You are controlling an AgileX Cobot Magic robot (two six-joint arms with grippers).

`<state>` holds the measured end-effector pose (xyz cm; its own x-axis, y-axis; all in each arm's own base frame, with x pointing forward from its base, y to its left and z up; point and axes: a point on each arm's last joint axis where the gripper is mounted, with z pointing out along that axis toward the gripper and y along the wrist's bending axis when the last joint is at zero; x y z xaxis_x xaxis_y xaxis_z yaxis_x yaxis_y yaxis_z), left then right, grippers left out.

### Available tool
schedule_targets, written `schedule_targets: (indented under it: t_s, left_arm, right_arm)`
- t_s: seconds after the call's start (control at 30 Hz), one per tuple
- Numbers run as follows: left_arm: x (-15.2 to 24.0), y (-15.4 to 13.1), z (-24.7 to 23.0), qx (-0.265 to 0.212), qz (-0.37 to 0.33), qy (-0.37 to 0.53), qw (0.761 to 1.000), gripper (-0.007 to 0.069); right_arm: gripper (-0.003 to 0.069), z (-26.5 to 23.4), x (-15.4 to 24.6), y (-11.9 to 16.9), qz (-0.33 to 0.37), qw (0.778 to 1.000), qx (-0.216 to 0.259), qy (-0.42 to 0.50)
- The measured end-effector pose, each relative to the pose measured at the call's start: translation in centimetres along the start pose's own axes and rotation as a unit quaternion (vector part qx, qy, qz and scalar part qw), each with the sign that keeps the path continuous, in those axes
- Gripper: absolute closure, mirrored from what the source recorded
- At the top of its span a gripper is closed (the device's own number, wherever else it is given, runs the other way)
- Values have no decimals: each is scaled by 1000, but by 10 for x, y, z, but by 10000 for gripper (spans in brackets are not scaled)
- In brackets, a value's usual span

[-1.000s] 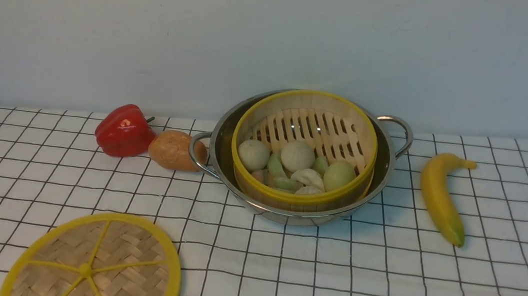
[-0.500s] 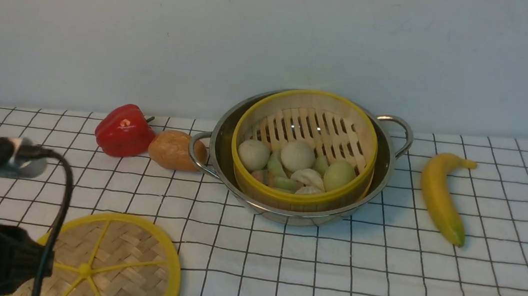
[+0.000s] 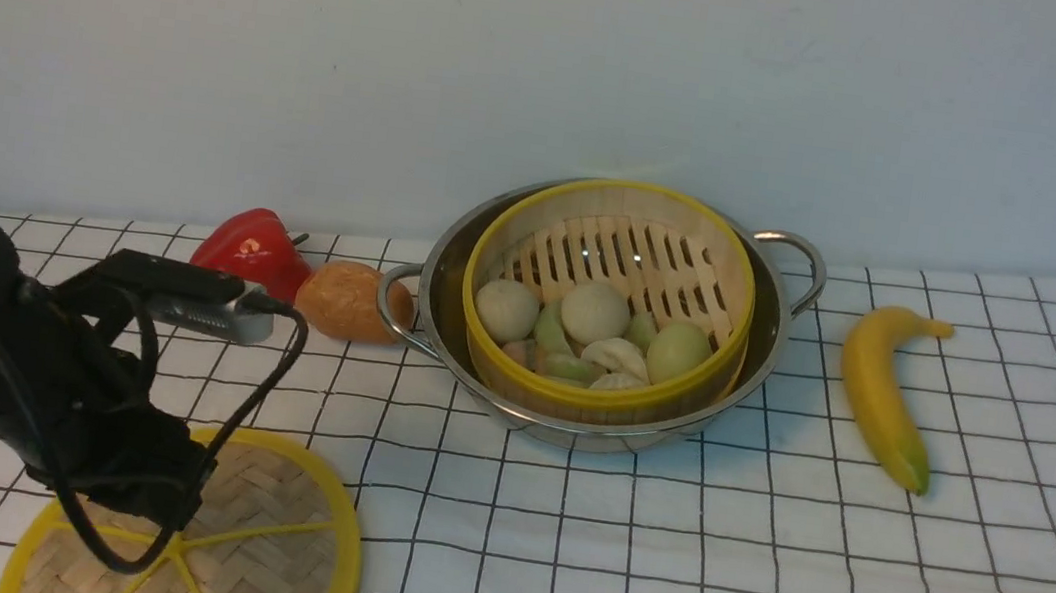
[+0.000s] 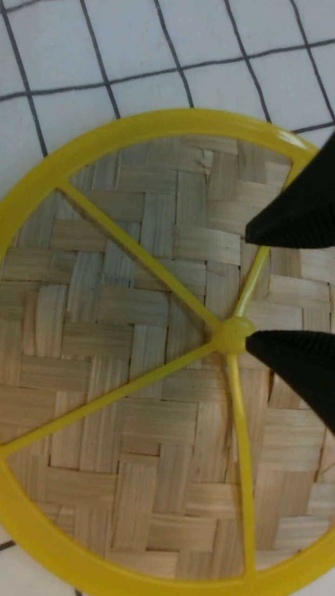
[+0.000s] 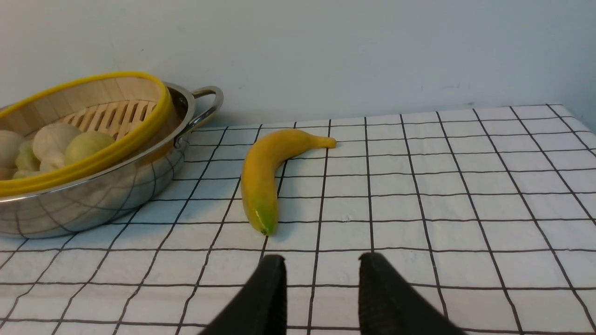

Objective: Place the steamer in the pot on the white tablecloth, and put the lid on the steamer.
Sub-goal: 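Grasp the bamboo steamer lid lying on the table by its centre knob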

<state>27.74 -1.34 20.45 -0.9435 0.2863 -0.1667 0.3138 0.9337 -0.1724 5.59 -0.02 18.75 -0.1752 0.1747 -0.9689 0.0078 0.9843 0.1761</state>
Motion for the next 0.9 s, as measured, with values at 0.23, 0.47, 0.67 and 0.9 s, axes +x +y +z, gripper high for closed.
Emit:
schedule_targets:
  t_s: [0.23, 0.47, 0.67, 0.9]
  left_arm:
    - [-2, 11, 26, -7, -19, 42, 999, 307]
    - [-8, 18, 43, -14, -23, 41, 999, 277]
    - [-10, 17, 42, -6, -28, 43, 999, 468]
    - [-18, 10, 8, 11, -21, 80, 997, 509]
  right_arm:
    - [419, 0, 0, 0, 0, 1000, 0, 0]
    - [419, 0, 0, 0, 0, 1000, 0, 0]
    - [419, 0, 0, 0, 0, 1000, 0, 0]
    - [419, 0, 0, 0, 0, 1000, 0, 0]
